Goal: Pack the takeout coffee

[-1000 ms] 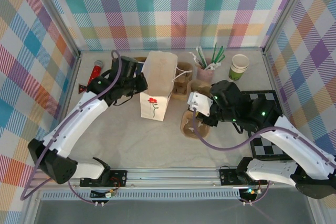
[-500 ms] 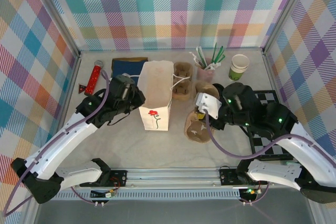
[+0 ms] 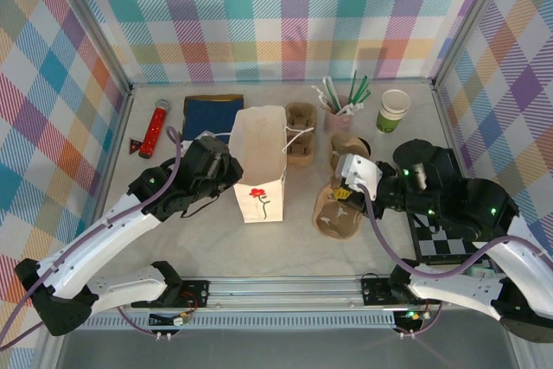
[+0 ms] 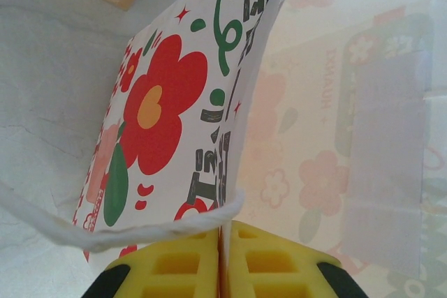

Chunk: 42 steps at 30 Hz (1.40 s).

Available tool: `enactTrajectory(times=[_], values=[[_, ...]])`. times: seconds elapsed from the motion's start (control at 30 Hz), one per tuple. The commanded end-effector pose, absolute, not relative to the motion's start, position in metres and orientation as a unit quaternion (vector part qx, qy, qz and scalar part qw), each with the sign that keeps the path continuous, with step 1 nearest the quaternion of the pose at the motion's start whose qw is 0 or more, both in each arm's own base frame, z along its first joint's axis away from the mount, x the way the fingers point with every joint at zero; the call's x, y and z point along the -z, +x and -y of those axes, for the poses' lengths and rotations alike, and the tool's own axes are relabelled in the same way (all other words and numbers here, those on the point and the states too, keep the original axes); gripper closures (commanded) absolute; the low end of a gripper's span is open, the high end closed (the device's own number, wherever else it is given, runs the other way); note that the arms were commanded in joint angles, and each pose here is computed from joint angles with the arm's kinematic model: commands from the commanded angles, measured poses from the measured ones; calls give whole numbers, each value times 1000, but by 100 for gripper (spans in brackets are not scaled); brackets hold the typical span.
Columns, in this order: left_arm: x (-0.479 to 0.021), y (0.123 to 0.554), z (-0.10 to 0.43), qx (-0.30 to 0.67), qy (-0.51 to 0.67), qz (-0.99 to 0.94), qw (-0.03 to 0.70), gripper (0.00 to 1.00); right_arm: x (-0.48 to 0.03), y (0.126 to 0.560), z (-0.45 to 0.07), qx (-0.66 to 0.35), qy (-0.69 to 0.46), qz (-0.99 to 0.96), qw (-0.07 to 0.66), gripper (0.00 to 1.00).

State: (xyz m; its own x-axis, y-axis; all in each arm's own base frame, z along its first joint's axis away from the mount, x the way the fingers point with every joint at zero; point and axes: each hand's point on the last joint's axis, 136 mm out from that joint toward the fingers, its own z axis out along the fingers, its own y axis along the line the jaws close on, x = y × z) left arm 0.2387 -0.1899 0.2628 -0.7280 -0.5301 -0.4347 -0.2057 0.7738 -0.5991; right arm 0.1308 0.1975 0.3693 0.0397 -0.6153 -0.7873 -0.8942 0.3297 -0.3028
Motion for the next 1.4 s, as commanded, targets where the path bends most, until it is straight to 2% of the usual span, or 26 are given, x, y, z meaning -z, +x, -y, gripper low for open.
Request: enactTrajectory(times=[0.0,0.27,0.4,0.57,0.63,0.93,1.27,1.37], values=[[-267,233,193,281,-214,-883,309,89,-394,124,-200,-184,-546,-658,484,71],[-274,221,192,286,-215,-880,311,83,-421,131,-213,-193,-542,-643,505,69],[-274,217,198,296,-203,-881,307,71,-435,138,-229,-201,-545,-632,513,69],[-278,212,193,283,-185,-885,318,45,-443,147,-251,-212,-553,-625,509,69],[-284,210,184,272,-178,-885,333,41,-444,151,-260,-217,-557,-623,505,69],[-333,206,152,232,-128,-878,399,35,-446,163,-298,-248,-568,-619,483,68],[-344,207,127,198,-124,-867,439,24,-440,173,-331,-275,-577,-621,454,68],[-343,211,123,216,-142,-863,435,20,-430,179,-340,-274,-580,-626,442,68]])
